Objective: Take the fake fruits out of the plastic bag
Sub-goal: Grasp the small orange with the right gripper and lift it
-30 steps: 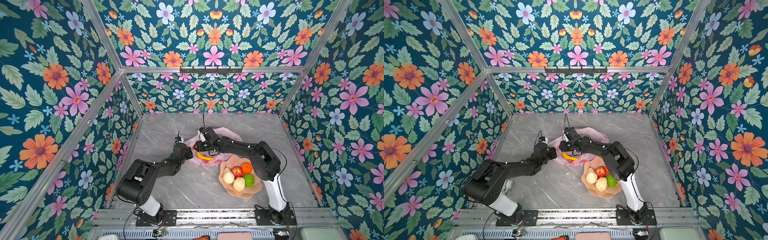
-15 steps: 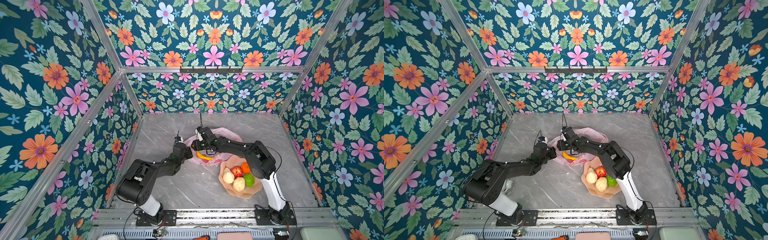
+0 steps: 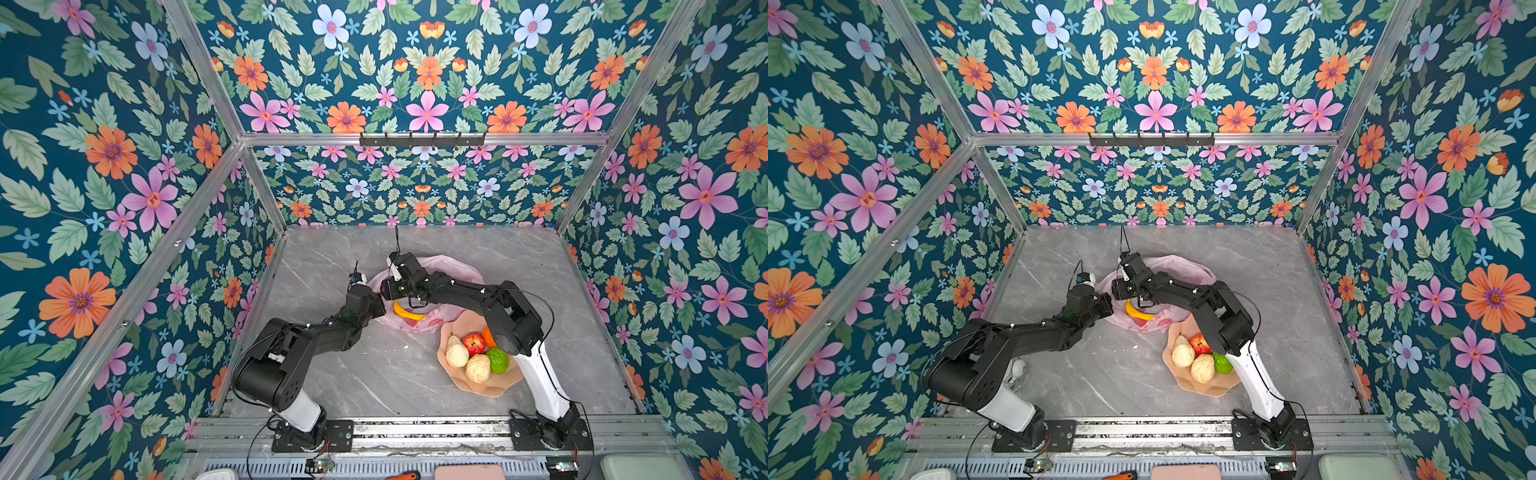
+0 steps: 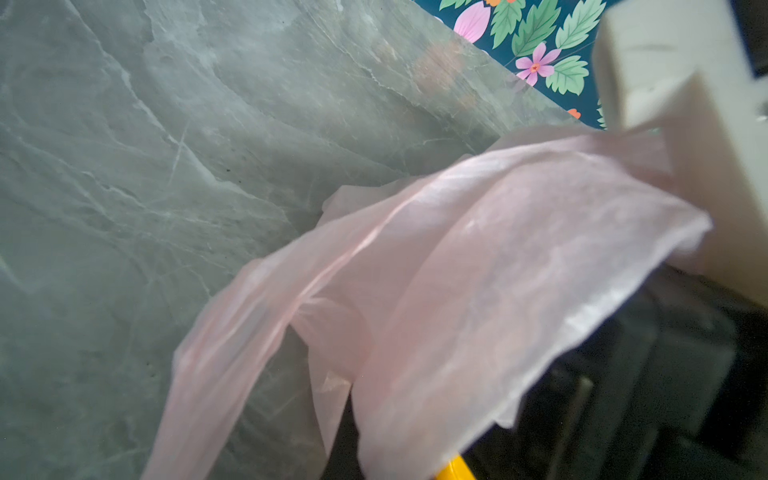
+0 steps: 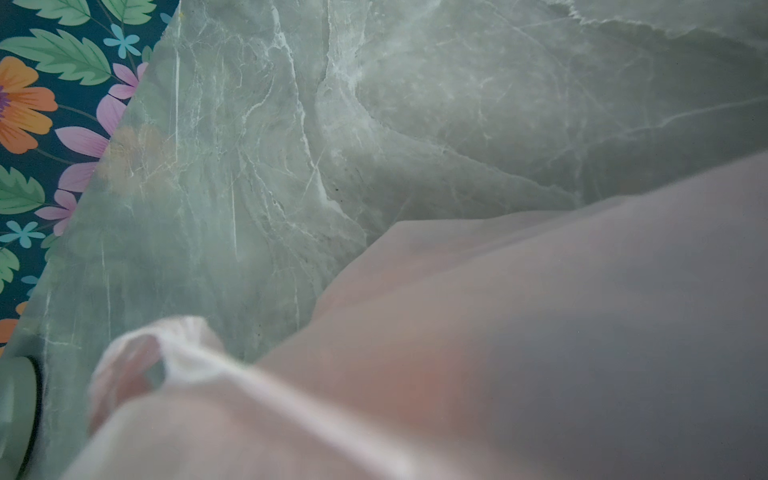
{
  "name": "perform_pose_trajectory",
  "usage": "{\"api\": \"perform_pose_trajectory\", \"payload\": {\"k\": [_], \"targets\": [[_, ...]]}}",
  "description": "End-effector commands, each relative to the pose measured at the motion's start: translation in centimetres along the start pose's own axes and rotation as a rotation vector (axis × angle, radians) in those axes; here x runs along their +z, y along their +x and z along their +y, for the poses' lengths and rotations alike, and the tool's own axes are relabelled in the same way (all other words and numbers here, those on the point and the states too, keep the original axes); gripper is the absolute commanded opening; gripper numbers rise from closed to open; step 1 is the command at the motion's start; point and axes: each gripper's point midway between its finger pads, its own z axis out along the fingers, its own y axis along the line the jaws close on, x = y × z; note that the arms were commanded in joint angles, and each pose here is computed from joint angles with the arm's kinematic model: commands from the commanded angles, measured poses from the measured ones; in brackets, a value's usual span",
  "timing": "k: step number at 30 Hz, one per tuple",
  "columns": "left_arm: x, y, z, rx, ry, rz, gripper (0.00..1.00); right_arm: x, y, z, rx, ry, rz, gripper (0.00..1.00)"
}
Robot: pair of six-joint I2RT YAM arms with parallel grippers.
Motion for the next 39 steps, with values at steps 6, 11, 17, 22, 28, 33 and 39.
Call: {"api": "perform_pose_trajectory", "payload": {"k": [6,11,17,22,28,33,39], "targets": [[-0.1,-0.3,-0.2,0.005,0.005,-0.008,0.00,0.4,0.2,-0.4,-0.019,0.027,0.018,0.64],[-0.1,-0.3,-0.1,0.007,0.000,-0.009,0.00,-0.2,-0.1,-0.3,-0.020,0.032,0.018,0.59],[-0.1,-0.4,-0.2,0.011,-0.002,-0.010,0.00,-1.4,-0.6,0.1,-0.025,0.037,0.016,0.57],[-0.1,-0.5,-0.2,0.014,-0.002,-0.011,0.00,-3.2,-1.1,0.6,-0.020,0.040,0.032,0.57],[-0.1,-0.5,-0.3,0.016,0.003,-0.007,0.00,-5.4,-0.7,0.8,-0.012,0.051,0.075,0.57],[-0.1,-0.5,-0.1,0.022,-0.008,-0.010,0.00,-8.6,0.4,1.2,-0.014,0.048,0.136,0.56],[-0.2,-0.6,-0.3,0.023,-0.005,-0.010,0.00,-15.6,3.4,0.0,-0.062,0.126,0.226,0.56]]}}
